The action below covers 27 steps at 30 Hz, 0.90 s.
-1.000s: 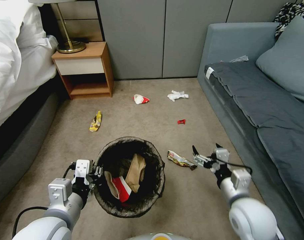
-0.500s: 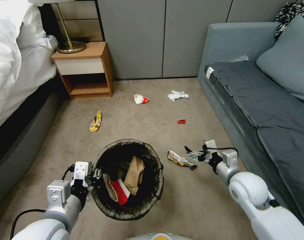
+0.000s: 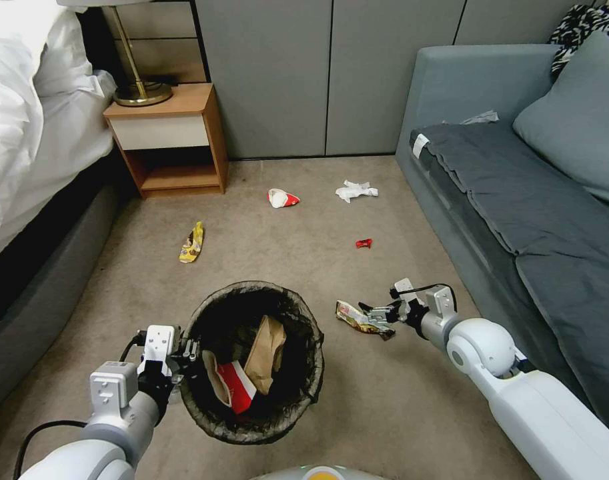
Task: Pick up the trash bin, then pick up the garbage from the floor and place it into the trash bin.
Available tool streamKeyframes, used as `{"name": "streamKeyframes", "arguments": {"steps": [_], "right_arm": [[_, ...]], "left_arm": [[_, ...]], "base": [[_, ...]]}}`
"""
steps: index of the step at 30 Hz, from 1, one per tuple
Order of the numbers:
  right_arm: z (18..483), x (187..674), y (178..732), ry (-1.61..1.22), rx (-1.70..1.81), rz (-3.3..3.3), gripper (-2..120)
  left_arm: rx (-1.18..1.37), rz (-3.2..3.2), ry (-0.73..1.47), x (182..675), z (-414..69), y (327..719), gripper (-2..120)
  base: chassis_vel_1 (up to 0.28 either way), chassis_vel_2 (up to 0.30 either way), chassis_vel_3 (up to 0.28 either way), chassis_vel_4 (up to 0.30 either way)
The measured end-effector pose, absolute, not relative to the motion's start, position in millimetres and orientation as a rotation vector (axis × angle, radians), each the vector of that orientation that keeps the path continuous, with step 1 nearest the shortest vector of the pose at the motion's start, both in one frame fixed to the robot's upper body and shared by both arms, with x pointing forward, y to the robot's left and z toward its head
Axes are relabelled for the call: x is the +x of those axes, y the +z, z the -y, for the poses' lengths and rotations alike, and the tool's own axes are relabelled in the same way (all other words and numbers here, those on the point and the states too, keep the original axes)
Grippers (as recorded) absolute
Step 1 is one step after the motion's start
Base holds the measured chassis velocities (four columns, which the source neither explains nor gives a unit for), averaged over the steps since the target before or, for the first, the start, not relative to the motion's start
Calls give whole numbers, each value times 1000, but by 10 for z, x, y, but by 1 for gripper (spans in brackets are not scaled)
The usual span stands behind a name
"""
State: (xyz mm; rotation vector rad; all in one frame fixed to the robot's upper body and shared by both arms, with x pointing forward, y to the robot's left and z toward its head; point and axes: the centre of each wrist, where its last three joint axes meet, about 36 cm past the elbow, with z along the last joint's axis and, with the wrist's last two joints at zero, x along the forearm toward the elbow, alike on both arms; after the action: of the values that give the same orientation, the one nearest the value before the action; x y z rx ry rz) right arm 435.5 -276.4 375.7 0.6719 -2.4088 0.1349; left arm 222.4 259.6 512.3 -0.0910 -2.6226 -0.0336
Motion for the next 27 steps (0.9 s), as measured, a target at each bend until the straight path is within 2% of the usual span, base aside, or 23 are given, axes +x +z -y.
{"name": "streamKeyframes", "arguments": {"steps": [19,27], "right_arm": [[2753,4609,3246,183,674,2305,100],[2536,4806,2965,191,663,2290,100]], "left_arm": [[-99,2622,-44,2231,-2605,5131,1],[-96,2620,-45,2229,-2611,5131,1]], "base": [[0,0,0,0],[0,0,0,0]]}}
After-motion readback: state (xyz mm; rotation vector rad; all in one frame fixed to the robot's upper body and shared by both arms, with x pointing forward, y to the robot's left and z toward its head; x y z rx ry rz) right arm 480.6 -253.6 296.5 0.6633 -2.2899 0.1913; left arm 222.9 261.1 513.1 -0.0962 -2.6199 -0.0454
